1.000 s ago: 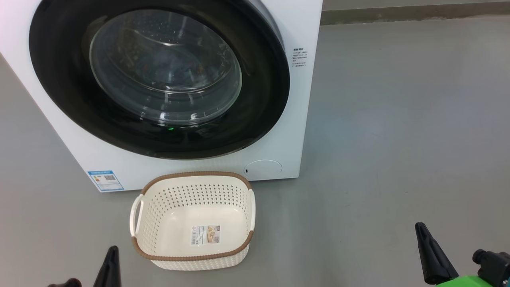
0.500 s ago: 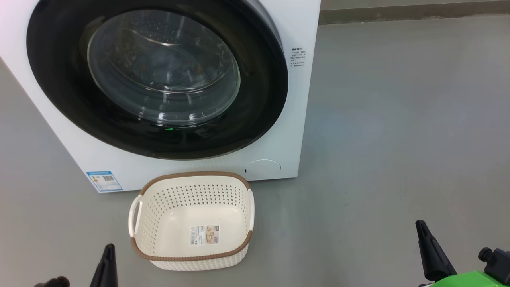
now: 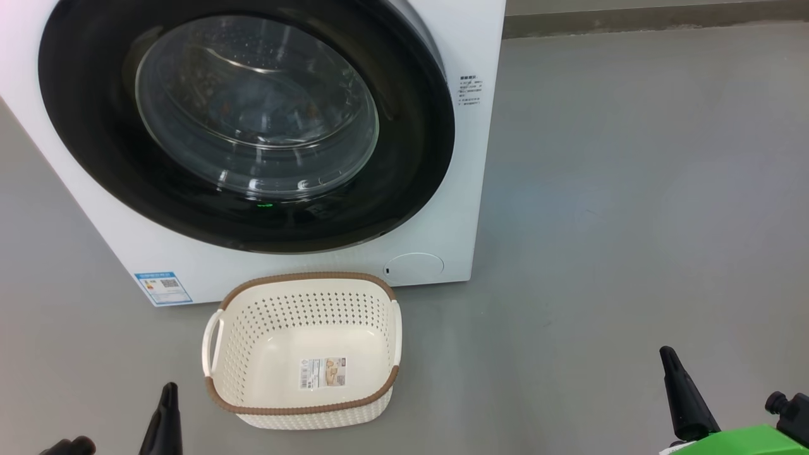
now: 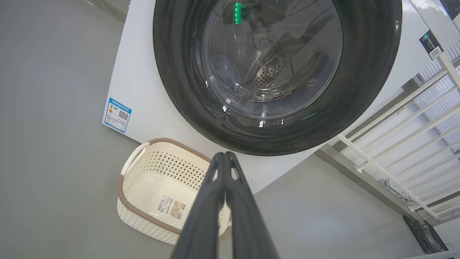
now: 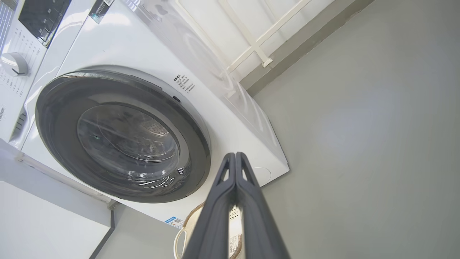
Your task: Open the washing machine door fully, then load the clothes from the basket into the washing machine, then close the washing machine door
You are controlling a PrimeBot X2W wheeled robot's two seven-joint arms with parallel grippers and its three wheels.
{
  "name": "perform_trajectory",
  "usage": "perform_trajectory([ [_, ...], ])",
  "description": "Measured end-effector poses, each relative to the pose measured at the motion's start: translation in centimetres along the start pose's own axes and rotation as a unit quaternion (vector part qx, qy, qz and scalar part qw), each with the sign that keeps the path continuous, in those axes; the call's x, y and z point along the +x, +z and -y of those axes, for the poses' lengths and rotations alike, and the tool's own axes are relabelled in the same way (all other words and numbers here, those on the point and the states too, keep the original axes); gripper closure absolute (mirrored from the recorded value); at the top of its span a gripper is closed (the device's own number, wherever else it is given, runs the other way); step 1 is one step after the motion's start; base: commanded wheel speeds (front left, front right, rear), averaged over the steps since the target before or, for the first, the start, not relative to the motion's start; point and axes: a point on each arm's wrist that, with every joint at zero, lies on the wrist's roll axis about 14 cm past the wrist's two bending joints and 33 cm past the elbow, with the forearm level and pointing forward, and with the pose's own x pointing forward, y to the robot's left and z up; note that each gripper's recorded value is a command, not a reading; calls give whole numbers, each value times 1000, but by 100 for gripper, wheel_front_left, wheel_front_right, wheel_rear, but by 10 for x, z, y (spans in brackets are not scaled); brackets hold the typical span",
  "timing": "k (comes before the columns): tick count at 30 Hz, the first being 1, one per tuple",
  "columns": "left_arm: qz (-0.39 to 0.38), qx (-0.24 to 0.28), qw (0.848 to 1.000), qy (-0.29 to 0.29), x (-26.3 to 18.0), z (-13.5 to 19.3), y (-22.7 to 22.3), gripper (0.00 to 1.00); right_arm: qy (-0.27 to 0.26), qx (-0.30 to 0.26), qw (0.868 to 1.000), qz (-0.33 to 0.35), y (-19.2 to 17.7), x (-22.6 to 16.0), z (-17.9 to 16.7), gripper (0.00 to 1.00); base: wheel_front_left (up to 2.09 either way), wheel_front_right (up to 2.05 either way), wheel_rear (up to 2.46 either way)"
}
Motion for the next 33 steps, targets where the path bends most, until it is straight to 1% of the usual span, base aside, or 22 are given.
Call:
perform_trajectory([
  [9, -8, -52, 999, 9, 1, -4, -2, 100, -5, 50, 999, -1, -1, 2, 3, 100, 0, 0, 0],
  [19, -11, -114, 993, 7, 6, -3, -2, 100, -7, 108, 994, -2, -1, 6, 4, 100, 0, 0, 0],
  [33, -13, -200, 980, 5, 12, -2, 1, 100, -13, 193, 981, -5, -3, 9, 8, 100, 0, 0, 0],
])
